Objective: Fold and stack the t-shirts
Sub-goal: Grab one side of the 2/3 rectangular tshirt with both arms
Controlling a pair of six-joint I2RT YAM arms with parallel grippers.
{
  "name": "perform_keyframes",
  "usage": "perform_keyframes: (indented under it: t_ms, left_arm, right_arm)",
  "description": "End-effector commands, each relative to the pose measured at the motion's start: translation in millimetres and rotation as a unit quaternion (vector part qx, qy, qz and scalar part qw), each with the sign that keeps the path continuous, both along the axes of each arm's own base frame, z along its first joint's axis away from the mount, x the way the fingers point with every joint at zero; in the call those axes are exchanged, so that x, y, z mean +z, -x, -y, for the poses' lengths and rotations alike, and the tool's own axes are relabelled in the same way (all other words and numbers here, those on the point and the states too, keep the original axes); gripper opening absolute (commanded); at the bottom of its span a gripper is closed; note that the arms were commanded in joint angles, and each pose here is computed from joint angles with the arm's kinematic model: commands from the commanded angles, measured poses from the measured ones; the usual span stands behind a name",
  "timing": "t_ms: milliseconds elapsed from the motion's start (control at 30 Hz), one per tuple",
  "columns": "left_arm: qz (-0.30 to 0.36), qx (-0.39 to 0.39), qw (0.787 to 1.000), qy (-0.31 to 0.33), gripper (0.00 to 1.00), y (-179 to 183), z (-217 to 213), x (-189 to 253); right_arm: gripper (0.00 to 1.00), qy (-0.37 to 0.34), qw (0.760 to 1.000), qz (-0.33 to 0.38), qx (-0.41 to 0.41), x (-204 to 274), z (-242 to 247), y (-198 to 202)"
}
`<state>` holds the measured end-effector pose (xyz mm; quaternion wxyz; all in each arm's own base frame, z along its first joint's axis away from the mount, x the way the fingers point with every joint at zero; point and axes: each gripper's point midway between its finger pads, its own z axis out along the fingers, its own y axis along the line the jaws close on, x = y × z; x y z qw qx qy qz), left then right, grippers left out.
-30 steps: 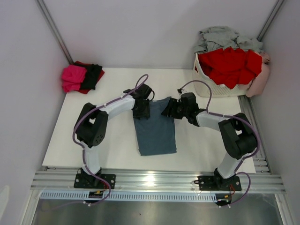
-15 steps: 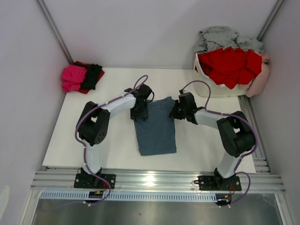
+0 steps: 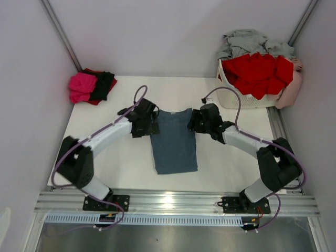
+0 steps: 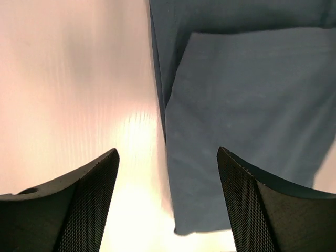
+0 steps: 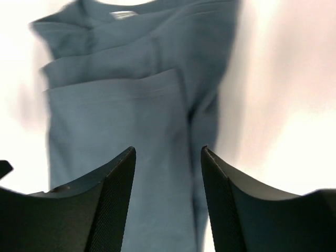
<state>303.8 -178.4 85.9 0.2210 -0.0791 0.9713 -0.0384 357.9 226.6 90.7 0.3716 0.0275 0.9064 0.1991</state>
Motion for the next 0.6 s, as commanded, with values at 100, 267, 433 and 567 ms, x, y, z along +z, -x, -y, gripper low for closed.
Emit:
perform_keyframes:
  t_ms: [100, 267, 433, 567]
  left_arm:
    - [0.046, -0.016, 0.994, 0.097, 0.78, 44.0, 14.5, 7.8]
    - [0.064, -0.059, 0.985, 0.148, 0.78, 75.8, 28.2, -10.2]
    - [0.082, -0.075, 0.978, 0.178, 0.79, 97.4, 30.1, -18.3]
    - [0.075, -0.071, 0.974, 0.201, 0.79, 113.7, 26.6, -30.7]
  right_arm:
    - [0.71, -0.018, 0.999, -0.008, 0.026, -0.3, 5.4, 46.3]
    - [0.82, -0.048, 0.997, -0.029, 0.049, -16.7, 10.3, 83.0]
    - [0.83, -0.083, 0.993, -0.049, 0.065, -31.9, 10.9, 110.6]
    - [0.82, -0.099, 0.99, -0.072, 0.067, -45.1, 11.1, 125.2]
